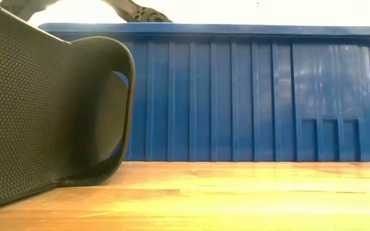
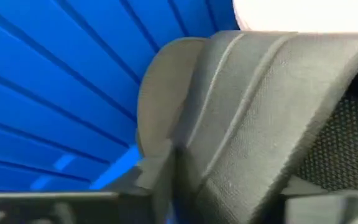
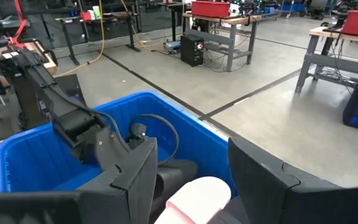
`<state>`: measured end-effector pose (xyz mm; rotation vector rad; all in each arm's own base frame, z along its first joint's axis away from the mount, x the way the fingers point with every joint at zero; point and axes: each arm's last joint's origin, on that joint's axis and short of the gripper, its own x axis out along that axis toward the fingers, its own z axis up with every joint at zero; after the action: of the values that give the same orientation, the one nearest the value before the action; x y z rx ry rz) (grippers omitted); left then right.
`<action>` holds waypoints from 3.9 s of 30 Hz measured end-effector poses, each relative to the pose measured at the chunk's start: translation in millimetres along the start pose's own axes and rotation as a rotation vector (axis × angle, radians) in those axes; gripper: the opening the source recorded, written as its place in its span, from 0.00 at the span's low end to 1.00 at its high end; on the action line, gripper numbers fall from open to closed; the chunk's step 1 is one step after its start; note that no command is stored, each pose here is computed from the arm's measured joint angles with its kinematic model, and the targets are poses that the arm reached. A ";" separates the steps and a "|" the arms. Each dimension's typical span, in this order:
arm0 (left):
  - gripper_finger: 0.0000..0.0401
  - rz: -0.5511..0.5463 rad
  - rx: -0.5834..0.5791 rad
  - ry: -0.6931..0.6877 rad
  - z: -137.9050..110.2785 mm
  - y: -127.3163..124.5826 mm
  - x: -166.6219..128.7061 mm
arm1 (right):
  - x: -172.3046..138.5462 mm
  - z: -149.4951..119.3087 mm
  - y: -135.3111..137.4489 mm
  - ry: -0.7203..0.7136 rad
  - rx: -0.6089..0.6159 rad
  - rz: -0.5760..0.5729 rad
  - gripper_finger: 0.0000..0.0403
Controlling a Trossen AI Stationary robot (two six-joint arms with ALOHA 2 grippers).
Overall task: Pick and place slides into bin
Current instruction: Put the black slide into the blue bin
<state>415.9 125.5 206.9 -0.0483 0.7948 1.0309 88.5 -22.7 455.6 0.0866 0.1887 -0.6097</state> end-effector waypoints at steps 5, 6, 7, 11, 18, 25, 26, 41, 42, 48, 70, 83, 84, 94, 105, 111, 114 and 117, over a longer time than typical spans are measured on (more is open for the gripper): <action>0.57 -0.083 0.039 0.019 4.8 2.6 -5.1 | -0.1 0.0 -0.1 -0.001 -0.016 0.000 0.46; 0.63 -0.125 0.057 0.026 7.1 2.7 -6.0 | -0.1 0.0 -0.1 0.000 -0.022 0.000 0.46; 0.68 -0.168 0.062 0.031 9.9 2.9 -7.0 | -0.1 0.0 0.0 -0.001 -0.024 0.000 0.46; 0.84 -0.294 0.063 0.053 15.6 2.0 -9.9 | -0.1 0.0 -0.1 0.000 -0.027 0.000 0.46; 0.95 -0.311 0.159 0.065 19.7 3.5 -14.1 | -0.1 0.0 -0.1 0.000 -0.036 0.000 0.46; 0.97 -0.353 0.193 0.081 23.2 7.6 -21.7 | -0.1 -0.8 -0.2 0.008 -0.042 -0.001 0.46; 0.97 -0.371 0.189 0.079 24.5 9.0 -24.2 | -0.1 -0.8 -0.2 0.008 -0.042 -0.001 0.46; 0.97 -0.474 0.159 0.054 36.8 29.5 -56.8 | 0.2 -2.8 -0.2 0.027 -0.052 -0.003 0.46; 0.97 -0.486 0.160 0.071 36.0 30.6 -58.7 | 0.4 -2.8 -0.1 0.027 -0.052 -0.003 0.46; 0.96 -0.795 -0.259 0.145 55.1 47.3 -96.6 | 0.7 -2.8 0.0 0.028 -0.050 -0.003 0.46; 0.96 -1.346 -0.200 0.194 15.1 73.4 -303.3 | 3.4 -1.9 2.1 0.030 0.174 0.006 0.46; 0.96 -1.029 0.299 0.220 -80.6 6.0 -344.7 | 32.3 -9.7 18.5 0.133 0.320 0.016 0.46; 0.96 -1.019 0.318 0.242 -87.6 1.1 -346.7 | 36.5 -10.9 20.7 0.147 0.316 0.013 0.46; 0.96 -0.712 0.350 0.461 -169.9 1.4 -370.5 | 87.0 -25.6 46.9 0.290 0.299 -0.038 0.46; 0.96 -0.684 0.133 0.348 -246.2 -7.1 -367.8 | 122.0 -41.8 66.1 0.410 0.247 -0.033 0.46; 0.96 -0.625 0.055 0.301 -272.9 -13.4 -341.9 | 120.1 -39.3 65.6 0.390 0.253 -0.026 0.46; 0.96 -0.583 0.056 0.264 -279.7 -13.9 -332.0 | 116.7 -35.9 64.6 0.364 0.267 -0.015 0.46; 0.96 -0.572 0.050 0.213 -283.2 -15.5 -327.7 | 114.1 -34.7 63.3 0.357 0.272 -0.013 0.46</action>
<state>180.3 -238.1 196.4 -0.3285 0.9290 0.4670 211.4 -30.2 400.2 0.4586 0.4517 -0.6270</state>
